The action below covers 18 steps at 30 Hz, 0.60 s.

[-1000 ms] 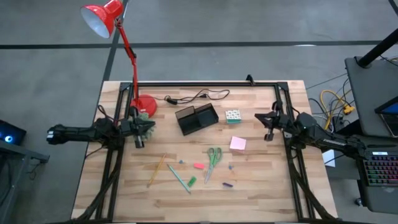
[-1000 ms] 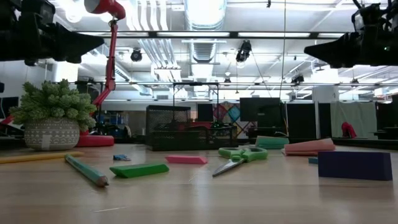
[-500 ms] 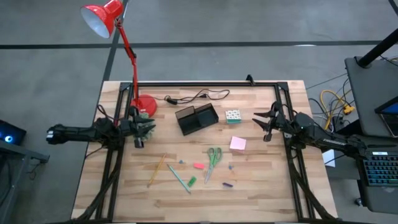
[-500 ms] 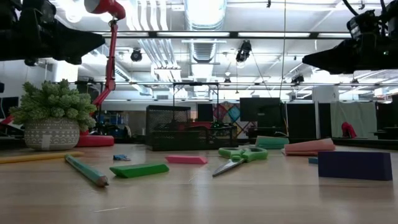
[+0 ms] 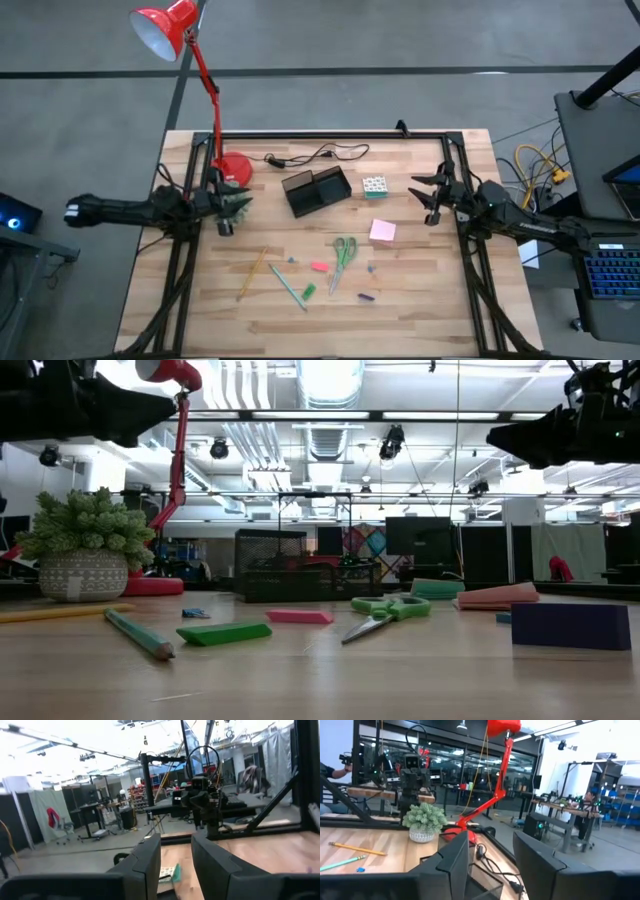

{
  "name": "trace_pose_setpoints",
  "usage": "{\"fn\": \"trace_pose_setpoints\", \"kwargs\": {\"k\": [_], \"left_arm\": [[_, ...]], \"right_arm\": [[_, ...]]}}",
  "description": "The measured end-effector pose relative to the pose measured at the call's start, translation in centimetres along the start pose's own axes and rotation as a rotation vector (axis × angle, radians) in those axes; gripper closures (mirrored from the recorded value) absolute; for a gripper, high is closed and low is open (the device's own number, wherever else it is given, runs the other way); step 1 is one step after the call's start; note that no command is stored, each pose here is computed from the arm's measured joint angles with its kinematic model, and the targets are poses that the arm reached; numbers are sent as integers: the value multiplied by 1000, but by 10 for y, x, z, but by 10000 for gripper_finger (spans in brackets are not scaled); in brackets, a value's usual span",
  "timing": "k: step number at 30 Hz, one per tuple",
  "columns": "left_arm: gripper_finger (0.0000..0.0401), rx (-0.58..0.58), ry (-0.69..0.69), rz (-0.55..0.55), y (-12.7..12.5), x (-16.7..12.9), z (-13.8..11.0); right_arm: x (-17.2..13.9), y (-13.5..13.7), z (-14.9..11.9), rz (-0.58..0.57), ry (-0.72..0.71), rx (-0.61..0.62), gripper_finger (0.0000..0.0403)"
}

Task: Pick and place office supplies into organizer
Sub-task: Put the blue sticky note into the black desk organizer

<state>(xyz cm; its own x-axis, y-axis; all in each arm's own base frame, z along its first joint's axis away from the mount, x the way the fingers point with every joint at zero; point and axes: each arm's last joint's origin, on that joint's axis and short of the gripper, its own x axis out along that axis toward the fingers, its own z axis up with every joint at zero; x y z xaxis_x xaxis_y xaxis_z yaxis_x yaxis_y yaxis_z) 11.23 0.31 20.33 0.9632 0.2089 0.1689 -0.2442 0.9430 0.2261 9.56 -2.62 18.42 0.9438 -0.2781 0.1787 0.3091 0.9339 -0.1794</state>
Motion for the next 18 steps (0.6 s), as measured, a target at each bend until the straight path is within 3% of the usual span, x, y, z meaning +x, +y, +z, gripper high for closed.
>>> {"fn": "trace_pose_setpoints", "kwargs": {"k": [10,18], "left_arm": [[305,90,-127,44,1,10,11],[305,100,-124,44,-1,15,10]], "right_arm": [[11,-1,9,10,53,25,243],[48,-5,34,40,203,-8,246]]}}
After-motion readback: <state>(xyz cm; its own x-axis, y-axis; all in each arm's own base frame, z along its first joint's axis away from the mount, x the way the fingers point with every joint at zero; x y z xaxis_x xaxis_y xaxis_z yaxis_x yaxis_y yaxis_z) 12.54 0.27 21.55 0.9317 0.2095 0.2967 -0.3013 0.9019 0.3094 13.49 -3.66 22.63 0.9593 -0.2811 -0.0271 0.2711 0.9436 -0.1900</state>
